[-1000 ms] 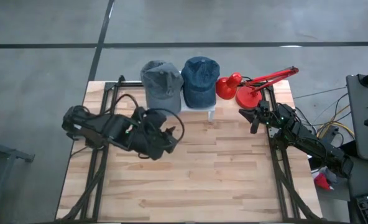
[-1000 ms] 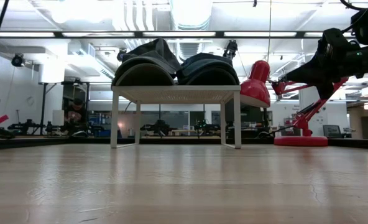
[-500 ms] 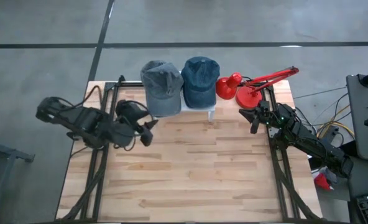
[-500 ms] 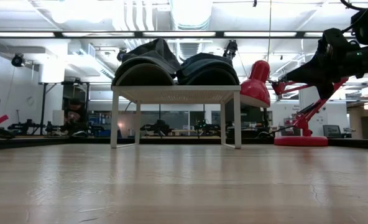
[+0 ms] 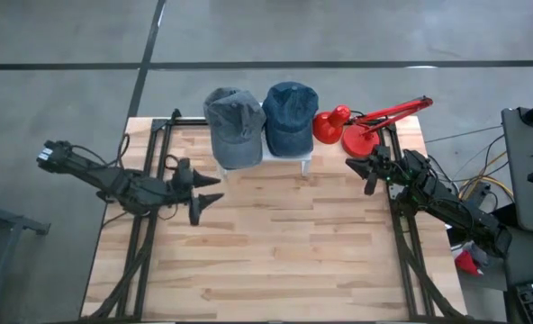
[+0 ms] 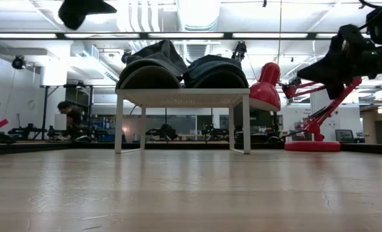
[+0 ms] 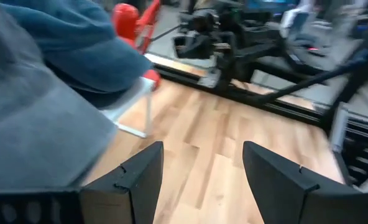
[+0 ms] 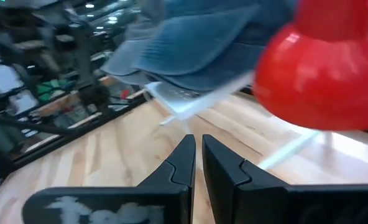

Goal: Pick & Place hat
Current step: Return to Home Position

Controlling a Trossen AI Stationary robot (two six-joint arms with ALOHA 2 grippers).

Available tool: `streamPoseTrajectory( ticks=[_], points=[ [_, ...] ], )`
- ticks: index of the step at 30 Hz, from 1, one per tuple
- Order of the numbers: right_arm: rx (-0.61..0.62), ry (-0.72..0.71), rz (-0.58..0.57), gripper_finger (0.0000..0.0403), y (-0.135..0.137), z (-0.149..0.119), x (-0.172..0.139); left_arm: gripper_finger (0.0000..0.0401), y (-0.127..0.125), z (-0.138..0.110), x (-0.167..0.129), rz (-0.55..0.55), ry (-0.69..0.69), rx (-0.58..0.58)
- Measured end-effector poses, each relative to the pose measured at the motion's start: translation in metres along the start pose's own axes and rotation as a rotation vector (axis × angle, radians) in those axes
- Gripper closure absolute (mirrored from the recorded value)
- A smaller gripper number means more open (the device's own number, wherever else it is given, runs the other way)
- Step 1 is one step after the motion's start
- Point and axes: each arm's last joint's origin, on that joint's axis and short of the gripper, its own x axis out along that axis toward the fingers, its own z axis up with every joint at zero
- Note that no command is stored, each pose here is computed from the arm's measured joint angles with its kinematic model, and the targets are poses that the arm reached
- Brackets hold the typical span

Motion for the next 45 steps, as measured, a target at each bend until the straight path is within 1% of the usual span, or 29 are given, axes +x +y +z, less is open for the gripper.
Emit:
streamPoseTrajectory(
  ticks=[2,5,8,13,18,26,29,32,39,45],
  points=[
    [-0.024,-0.005,0.049,0.0376,0.002,0.002,0.000,0.0178,0.006,-0.013,-0.002,-0.041,-0.017,-0.001],
    [-0.053,-0.013,0.109,0.0376,0.005,0.004,0.000,0.0179,0.018,-0.032,-0.005,-0.058,-0.033,-0.020],
    [-0.059,-0.021,0.115,0.0376,0.005,0.004,0.000,0.0178,0.029,-0.048,-0.010,-0.062,-0.050,-0.039],
    [-0.054,-0.020,0.115,0.0376,0.005,0.004,0.000,0.0178,0.044,-0.062,-0.020,-0.069,-0.084,-0.059],
    [-0.052,-0.020,0.115,0.0376,0.005,0.004,0.000,0.0179,0.054,-0.067,-0.029,-0.074,-0.132,-0.050],
    [-0.051,-0.020,0.114,0.0376,0.005,0.004,0.000,0.0178,0.063,-0.065,-0.038,-0.062,-0.191,-0.013],
    [-0.043,-0.019,0.114,0.0376,0.005,0.004,0.000,0.0179,0.067,-0.067,-0.040,-0.042,-0.180,0.007],
    [-0.040,-0.019,0.114,0.0376,0.005,0.004,0.000,0.0178,0.072,-0.068,-0.044,-0.026,-0.182,0.001],
    [-0.040,-0.019,0.114,0.0376,0.005,0.004,0.000,0.0179,0.080,-0.068,-0.054,-0.026,-0.205,0.004],
    [-0.040,-0.019,0.114,0.0376,0.005,0.004,0.000,0.0178,0.082,-0.073,-0.054,-0.020,-0.184,0.019]
  ],
)
